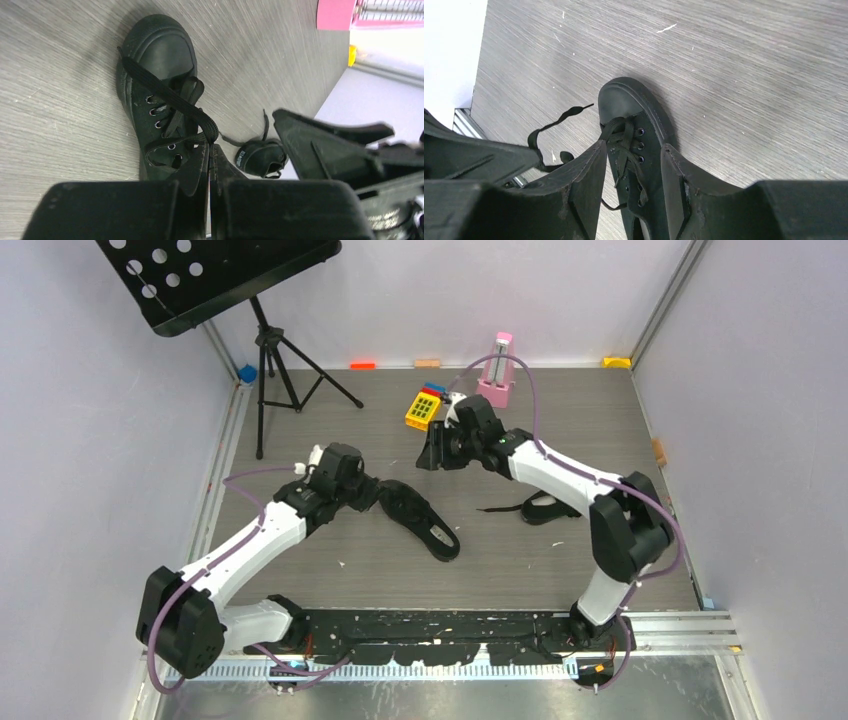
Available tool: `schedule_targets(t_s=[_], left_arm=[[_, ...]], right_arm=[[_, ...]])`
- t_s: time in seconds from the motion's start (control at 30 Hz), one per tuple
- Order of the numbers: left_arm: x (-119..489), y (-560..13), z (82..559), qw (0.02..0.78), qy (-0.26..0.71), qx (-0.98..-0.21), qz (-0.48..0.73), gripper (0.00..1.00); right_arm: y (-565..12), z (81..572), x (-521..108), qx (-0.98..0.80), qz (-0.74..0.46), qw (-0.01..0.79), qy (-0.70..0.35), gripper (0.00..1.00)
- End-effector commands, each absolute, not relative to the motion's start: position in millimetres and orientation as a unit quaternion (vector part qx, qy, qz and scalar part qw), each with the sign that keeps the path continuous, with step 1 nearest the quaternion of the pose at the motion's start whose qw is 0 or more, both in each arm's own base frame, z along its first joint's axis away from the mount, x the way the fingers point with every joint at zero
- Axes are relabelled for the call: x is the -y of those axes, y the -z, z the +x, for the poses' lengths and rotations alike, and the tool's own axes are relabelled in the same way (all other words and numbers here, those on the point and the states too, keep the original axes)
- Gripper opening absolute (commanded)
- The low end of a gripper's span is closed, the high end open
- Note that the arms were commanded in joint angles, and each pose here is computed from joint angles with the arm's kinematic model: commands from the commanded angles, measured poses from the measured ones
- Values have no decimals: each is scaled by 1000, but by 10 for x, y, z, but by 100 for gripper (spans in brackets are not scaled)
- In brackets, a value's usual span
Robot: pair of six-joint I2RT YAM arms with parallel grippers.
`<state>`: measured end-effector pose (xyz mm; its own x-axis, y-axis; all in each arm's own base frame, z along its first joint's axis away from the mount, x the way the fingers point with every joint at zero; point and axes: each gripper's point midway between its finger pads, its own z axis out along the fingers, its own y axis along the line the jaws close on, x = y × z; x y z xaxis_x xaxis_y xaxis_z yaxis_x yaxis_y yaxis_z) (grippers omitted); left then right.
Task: Tie the shoes
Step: Tie the shoelace on the shoe.
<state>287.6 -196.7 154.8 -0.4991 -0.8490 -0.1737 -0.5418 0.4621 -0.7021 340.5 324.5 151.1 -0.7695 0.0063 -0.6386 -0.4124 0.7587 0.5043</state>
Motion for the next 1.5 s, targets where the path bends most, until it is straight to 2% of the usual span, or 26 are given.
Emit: schedule_targets(t_s=[0.0, 0.23, 0.33, 0.5, 0.83, 1.07, 1.17, 1.3, 1.47], left_arm=[[2150, -1686, 2918, 278, 346, -819, -362, 0], [2153, -1591, 2848, 287, 341, -839, -312, 0], [2092, -1547, 2787, 294, 331, -844, -301, 0], [2021, -1437, 2700, 293, 320, -850, -298, 0], [1998, -1372, 2683, 296, 311, -857, -286, 0], [1997, -1378, 2688, 298, 308, -859, -280, 0], [1985, -1376, 2681, 298, 305, -861, -279, 0], [1951, -1346, 2660, 299, 296, -864, -277, 0], [1874, -1254, 2621, 298, 272, -873, -274, 0]], right_arm=[[-1441, 3290, -3366, -896, -147, 252, -335, 50], [-1268, 3315, -3471, -905, -159, 211, -334, 49], [-1252, 3281, -3538, -905, -161, 201, -339, 55], [-1225, 3212, -3679, -905, -165, 194, -340, 59], [-1093, 3125, -3903, -916, -175, 182, -313, 59], [-931, 3207, -3883, -929, -174, 203, -254, 58], [-845, 3261, -3850, -934, -183, 217, -216, 53], [-833, 3304, -3809, -935, -186, 226, -200, 31], [-1066, 3381, -3746, -928, -183, 260, -196, 17]])
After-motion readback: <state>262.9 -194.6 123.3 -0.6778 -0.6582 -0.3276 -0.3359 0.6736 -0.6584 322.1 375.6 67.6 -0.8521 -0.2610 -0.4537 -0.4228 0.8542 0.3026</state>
